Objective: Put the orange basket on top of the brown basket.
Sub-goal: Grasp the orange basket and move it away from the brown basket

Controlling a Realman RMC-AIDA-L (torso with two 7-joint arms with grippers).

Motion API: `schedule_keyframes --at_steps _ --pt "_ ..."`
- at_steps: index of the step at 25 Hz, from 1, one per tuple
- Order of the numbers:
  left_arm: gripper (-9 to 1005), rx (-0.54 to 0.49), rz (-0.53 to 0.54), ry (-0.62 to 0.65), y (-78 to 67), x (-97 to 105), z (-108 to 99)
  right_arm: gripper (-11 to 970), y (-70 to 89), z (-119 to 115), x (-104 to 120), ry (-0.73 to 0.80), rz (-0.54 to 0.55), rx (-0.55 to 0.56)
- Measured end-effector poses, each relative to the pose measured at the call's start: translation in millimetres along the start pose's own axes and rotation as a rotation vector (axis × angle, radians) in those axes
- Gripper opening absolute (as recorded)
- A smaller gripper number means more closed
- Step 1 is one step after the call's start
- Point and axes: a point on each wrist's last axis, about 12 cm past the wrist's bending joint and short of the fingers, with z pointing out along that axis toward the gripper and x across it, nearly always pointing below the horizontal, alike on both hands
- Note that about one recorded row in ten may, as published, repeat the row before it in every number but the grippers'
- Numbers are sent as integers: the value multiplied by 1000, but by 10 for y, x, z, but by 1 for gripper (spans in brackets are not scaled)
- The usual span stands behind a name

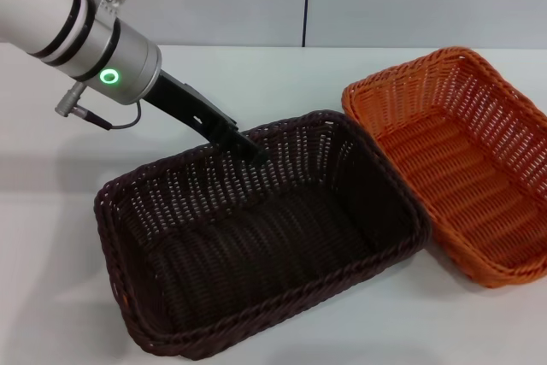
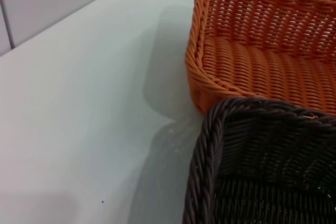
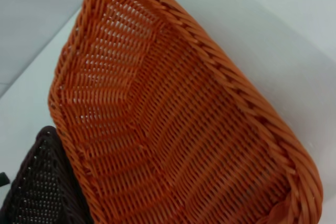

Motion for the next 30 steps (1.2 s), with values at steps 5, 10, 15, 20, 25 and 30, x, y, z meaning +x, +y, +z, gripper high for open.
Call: schedule_keyframes --at_steps 5,10,15,20,25,30 --pt "844 8 -3 7 -5 4 25 660 11 32 -5 -4 -1 -9" --pt "844 10 -4 9 -7 4 32 660 12 119 -12 -14 -3 -2" --pt "844 0 -2 21 5 9 45 659 0 155 -25 -31 -2 6" --pt "844 0 -3 24 -2 -5 52 660 -14 203 -26 -41 -11 16" --pt "844 7 -2 30 -14 -38 66 659 -37 282 -32 -52 -22 40" --pt "844 9 5 36 -20 -79 67 658 -71 349 -33 -64 -31 48"
